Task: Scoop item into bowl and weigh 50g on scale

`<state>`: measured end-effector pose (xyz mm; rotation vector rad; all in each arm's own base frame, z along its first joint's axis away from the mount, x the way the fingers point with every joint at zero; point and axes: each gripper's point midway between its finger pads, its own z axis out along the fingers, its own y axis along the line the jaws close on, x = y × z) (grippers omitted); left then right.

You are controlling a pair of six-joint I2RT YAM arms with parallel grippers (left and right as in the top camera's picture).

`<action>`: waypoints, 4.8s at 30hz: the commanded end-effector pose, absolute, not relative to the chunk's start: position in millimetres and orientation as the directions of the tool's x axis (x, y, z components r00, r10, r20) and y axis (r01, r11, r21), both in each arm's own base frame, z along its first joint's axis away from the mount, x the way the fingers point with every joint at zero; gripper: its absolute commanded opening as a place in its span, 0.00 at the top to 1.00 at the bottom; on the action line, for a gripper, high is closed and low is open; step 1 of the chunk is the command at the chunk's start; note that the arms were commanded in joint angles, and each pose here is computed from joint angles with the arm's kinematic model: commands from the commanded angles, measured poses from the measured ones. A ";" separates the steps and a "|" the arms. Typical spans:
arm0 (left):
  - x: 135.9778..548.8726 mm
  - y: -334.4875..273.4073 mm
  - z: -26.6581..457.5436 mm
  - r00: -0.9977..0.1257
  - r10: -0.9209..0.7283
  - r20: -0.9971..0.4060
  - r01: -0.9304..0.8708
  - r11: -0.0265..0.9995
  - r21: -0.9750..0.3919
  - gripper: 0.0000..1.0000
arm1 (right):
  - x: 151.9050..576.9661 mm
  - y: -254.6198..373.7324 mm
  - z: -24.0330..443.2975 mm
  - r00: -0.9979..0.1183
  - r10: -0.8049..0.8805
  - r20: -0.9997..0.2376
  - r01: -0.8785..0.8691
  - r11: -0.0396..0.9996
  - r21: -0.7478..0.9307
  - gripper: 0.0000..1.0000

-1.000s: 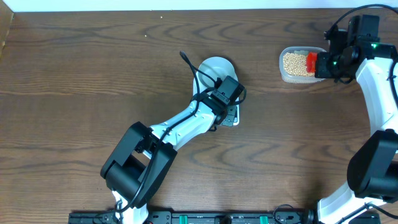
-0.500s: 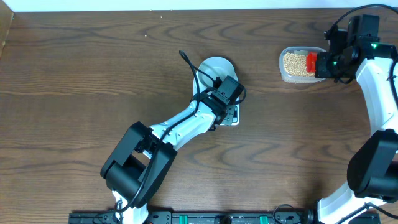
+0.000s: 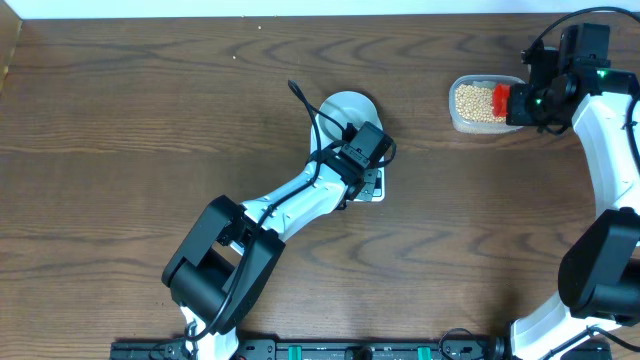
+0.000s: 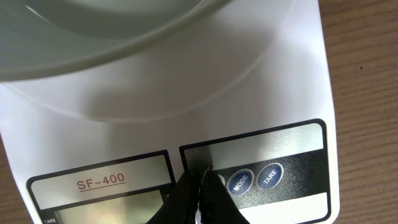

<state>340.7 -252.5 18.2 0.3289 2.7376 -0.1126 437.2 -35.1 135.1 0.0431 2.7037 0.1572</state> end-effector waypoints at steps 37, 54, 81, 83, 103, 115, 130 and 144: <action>337.6 -255.7 12.6 -0.894 0.279 -0.351 0.309 0.951 -0.030 0.93 | 439.9 -39.0 148.0 -0.893 0.053 -0.447 0.004 0.994 0.109 0.99; 351.9 -253.4 148.1 -0.760 0.174 -0.626 0.298 0.949 -0.099 0.93 | 442.8 -39.4 149.5 -0.887 0.052 -0.459 0.003 0.994 0.107 0.99; 422.5 -71.6 173.4 -0.724 -0.139 -0.675 -0.127 0.990 -0.067 0.93 | 454.0 -39.0 155.6 -0.862 0.075 -0.501 0.017 0.993 0.118 0.99; 426.4 -57.8 174.0 -0.714 -0.164 -0.680 -0.160 0.985 -0.070 0.92 | 455.7 -39.3 156.5 -0.858 0.068 -0.509 0.011 0.993 0.114 0.99; 428.7 -165.3 184.3 -0.670 0.048 -0.741 0.206 0.971 -0.123 0.93 | 481.5 -44.5 173.9 -0.786 0.050 -0.616 -0.004 0.996 0.087 0.99; 387.9 -247.9 152.1 -0.690 0.223 -0.689 0.390 0.916 -0.095 0.93 | 482.0 -45.0 174.3 -0.784 0.012 -0.621 -0.033 0.998 0.061 0.99; 360.3 -267.7 96.4 -0.781 0.268 -0.563 0.390 0.915 -0.105 0.93 | 481.9 -46.1 174.3 -0.782 -0.017 -0.622 -0.054 0.998 0.041 0.99; 339.8 -274.2 57.5 -0.811 0.332 -0.482 0.418 0.905 -0.079 0.93 | 482.0 -46.9 174.3 -0.782 -0.035 -0.623 -0.066 0.998 0.026 0.99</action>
